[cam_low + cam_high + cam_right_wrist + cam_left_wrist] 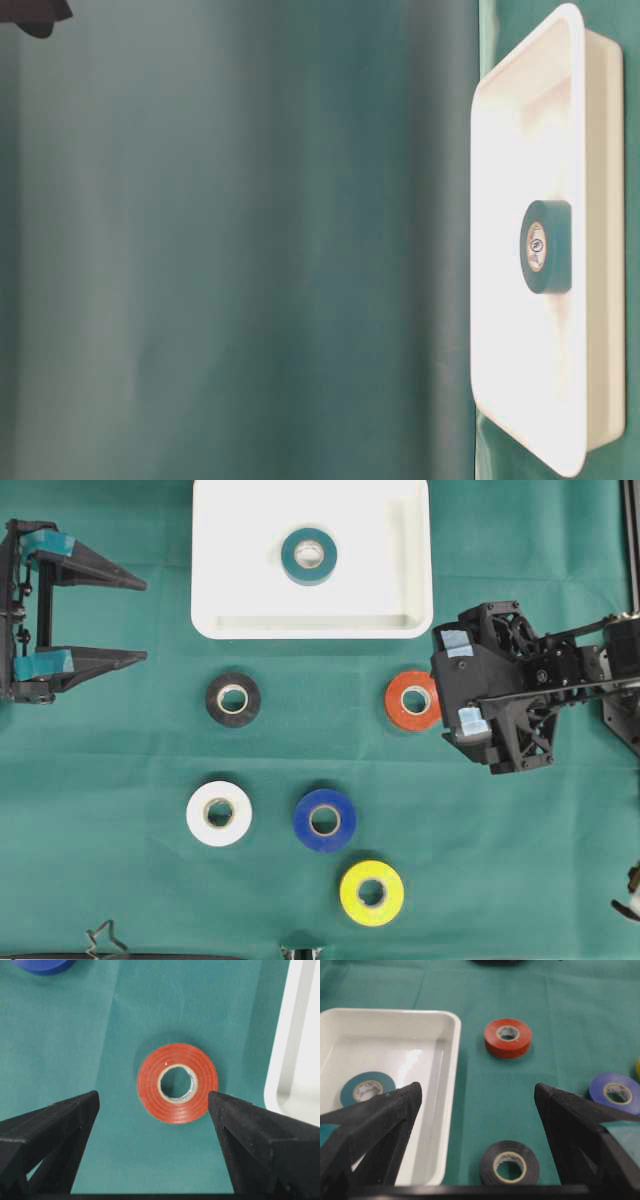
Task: Pick up the tape from a random location and place it into the white case.
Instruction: 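Lower the right gripper into the red roll's hole and close it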
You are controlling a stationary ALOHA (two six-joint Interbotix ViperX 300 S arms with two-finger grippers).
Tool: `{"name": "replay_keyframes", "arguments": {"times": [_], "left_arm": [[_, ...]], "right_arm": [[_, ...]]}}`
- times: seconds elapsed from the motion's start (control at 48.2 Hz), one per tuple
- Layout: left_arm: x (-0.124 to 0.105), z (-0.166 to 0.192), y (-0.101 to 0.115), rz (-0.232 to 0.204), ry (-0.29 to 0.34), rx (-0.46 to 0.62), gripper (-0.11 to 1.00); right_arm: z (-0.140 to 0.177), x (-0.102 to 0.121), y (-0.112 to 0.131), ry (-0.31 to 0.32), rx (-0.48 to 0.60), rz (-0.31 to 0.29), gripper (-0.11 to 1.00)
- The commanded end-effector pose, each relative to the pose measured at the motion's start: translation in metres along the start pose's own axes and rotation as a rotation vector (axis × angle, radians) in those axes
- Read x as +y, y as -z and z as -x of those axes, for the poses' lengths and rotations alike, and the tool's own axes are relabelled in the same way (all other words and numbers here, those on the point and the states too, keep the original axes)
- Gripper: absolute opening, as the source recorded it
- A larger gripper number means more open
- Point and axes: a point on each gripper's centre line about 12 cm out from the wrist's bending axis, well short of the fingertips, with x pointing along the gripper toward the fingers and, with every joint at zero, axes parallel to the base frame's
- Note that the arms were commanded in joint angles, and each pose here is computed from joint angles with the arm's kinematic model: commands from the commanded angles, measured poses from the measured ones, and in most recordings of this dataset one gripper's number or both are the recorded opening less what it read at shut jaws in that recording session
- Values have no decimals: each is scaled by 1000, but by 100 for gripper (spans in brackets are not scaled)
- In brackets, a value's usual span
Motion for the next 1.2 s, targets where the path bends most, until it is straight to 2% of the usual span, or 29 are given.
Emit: {"name": "replay_keyframes", "arguments": {"times": [0.0, 0.684, 1.181], "left_arm": [[0, -1, -8, 3, 0, -26, 97], [0, -1, -8, 3, 0, -23, 97], [0, -1, -8, 3, 1, -26, 97]], "right_arm": [[7, 0, -9, -2, -35, -5, 92], [1, -1, -6, 6, -23, -31, 92], [-51, 0, 7, 13, 71, -37, 92]]}}
